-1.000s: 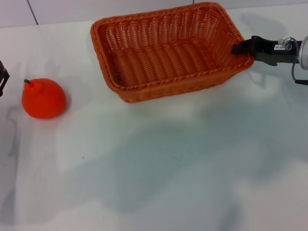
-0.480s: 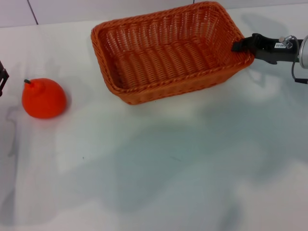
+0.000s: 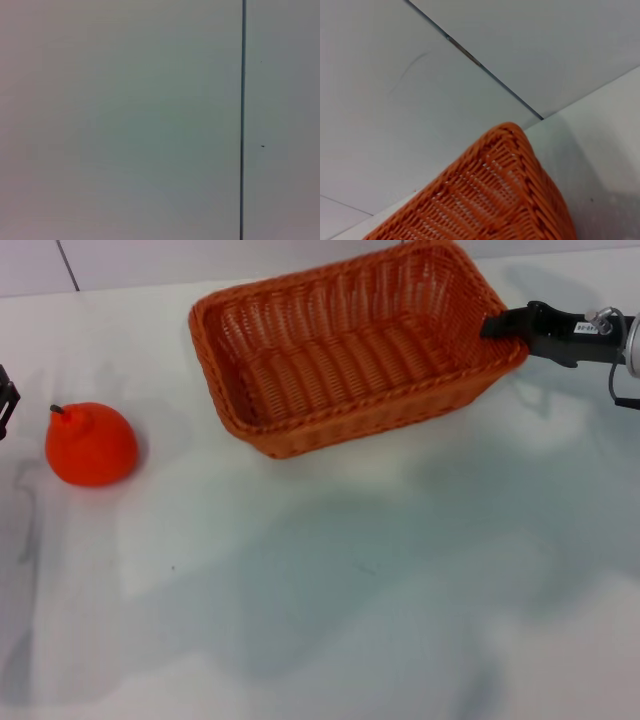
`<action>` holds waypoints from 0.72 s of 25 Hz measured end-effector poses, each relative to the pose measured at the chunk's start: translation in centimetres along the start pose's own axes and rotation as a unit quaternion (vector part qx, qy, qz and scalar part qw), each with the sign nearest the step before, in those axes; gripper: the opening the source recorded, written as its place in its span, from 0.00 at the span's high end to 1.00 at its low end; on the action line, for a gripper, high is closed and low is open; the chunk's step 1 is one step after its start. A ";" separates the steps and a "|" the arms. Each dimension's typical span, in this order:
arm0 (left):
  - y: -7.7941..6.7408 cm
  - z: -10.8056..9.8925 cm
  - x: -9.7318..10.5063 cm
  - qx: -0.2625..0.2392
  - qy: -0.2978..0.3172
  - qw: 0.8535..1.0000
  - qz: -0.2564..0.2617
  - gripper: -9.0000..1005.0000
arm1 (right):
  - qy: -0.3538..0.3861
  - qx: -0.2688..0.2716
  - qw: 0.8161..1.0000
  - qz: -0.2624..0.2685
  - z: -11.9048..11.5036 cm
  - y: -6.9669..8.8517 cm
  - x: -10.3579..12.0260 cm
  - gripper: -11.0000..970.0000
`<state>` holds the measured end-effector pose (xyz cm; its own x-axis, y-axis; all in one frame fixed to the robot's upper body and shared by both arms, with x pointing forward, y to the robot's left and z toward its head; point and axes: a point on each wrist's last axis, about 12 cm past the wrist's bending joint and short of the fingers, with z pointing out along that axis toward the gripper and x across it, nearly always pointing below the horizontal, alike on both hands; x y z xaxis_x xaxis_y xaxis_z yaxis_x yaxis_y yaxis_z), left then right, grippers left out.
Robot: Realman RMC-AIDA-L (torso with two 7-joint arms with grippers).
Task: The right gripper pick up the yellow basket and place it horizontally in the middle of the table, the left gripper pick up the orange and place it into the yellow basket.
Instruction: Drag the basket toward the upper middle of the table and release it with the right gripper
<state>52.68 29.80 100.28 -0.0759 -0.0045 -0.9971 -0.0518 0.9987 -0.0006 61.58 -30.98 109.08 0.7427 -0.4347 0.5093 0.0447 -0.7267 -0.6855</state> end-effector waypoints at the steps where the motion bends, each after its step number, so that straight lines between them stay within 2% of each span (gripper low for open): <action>1: 0.0 0.0 0.0 0.000 0.000 1.000 0.000 0.10 | 0.001 0.000 1.000 -0.001 0.0 0.0 0.0 0.67; 4: 0.0 0.0 0.0 0.000 0.000 1.000 0.000 0.10 | 0.003 0.002 1.000 -0.006 0.1 -0.2 0.1 0.67; 10: 0.1 0.0 0.0 -0.001 0.001 1.000 0.001 0.10 | 0.020 0.016 1.000 -0.016 0.2 -0.3 0.0 0.53; 15: 0.1 0.0 0.0 -0.001 0.001 1.000 -0.001 0.10 | 0.042 -0.002 0.999 -0.016 -0.2 0.6 0.0 0.41; 17: 0.2 0.0 0.0 -0.001 0.000 1.000 -0.003 0.10 | 0.059 -0.009 0.998 -0.018 -0.9 1.2 0.2 0.17; 18: 0.1 0.1 -0.1 -0.001 -0.001 1.000 -0.005 0.10 | 0.068 -0.013 0.997 -0.020 -1.2 1.5 0.4 0.14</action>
<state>52.77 29.93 100.36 -0.0736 -0.0146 -0.9972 -0.0539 0.9985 -0.0107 61.11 -32.86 108.88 0.6432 -0.4713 0.6034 0.0541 -0.7581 -0.6498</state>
